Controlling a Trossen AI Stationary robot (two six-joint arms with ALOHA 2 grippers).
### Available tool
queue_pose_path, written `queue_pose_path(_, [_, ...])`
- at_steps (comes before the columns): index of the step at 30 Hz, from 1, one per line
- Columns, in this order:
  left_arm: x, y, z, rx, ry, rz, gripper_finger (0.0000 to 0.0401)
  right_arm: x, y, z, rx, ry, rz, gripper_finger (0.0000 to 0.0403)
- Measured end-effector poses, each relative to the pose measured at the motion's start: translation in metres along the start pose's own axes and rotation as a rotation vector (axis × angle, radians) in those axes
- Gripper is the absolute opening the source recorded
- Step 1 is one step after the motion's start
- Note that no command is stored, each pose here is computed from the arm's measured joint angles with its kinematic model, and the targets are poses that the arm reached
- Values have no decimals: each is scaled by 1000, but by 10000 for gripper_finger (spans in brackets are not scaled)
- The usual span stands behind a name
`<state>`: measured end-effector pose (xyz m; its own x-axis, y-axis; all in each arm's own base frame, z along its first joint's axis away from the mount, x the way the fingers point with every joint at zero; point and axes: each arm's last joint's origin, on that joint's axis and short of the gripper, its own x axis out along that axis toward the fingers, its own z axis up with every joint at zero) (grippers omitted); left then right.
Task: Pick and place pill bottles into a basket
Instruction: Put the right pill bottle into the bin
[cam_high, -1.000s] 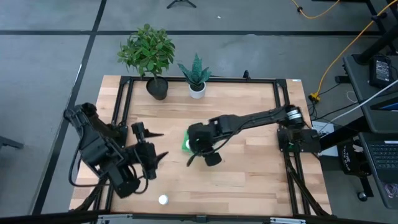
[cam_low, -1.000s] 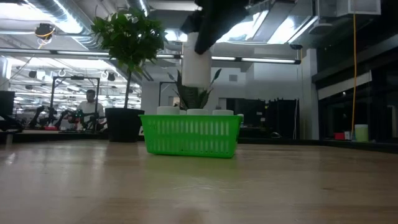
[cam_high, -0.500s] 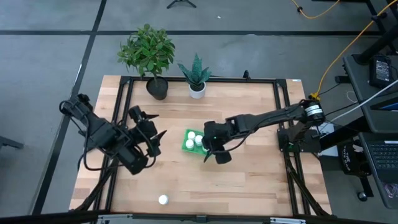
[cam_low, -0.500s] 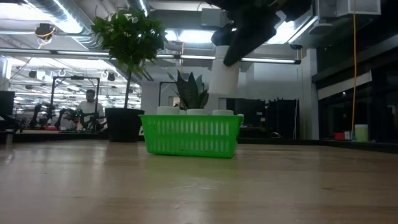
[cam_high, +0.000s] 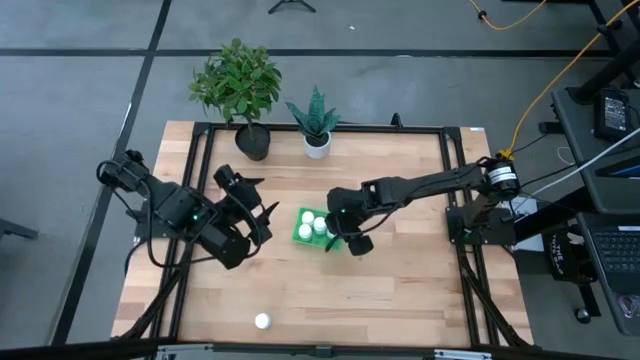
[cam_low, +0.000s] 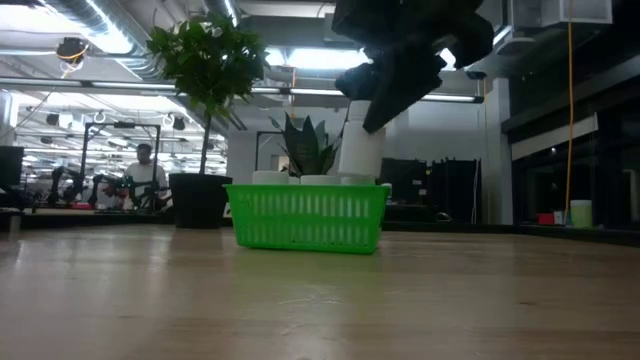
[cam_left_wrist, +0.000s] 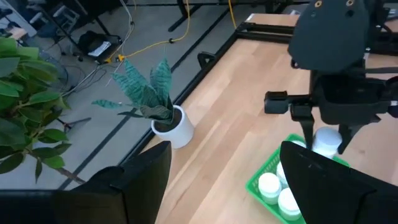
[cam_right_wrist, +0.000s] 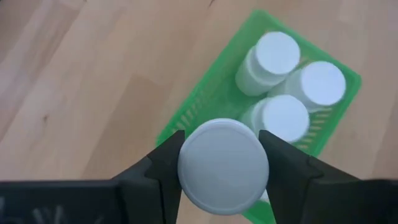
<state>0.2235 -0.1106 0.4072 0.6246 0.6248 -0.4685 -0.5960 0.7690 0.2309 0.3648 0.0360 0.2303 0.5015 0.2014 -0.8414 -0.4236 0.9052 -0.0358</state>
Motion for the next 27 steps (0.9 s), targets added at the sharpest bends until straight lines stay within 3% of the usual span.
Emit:
queue_pose_path(21, [0,0,0,23,-2,-1,294,6,2,-3,-6,-31,22,173])
queue_pose_path(27, [0,-1,0,38,-2,-1,294,22,1,-6,-1,-2,32,173])
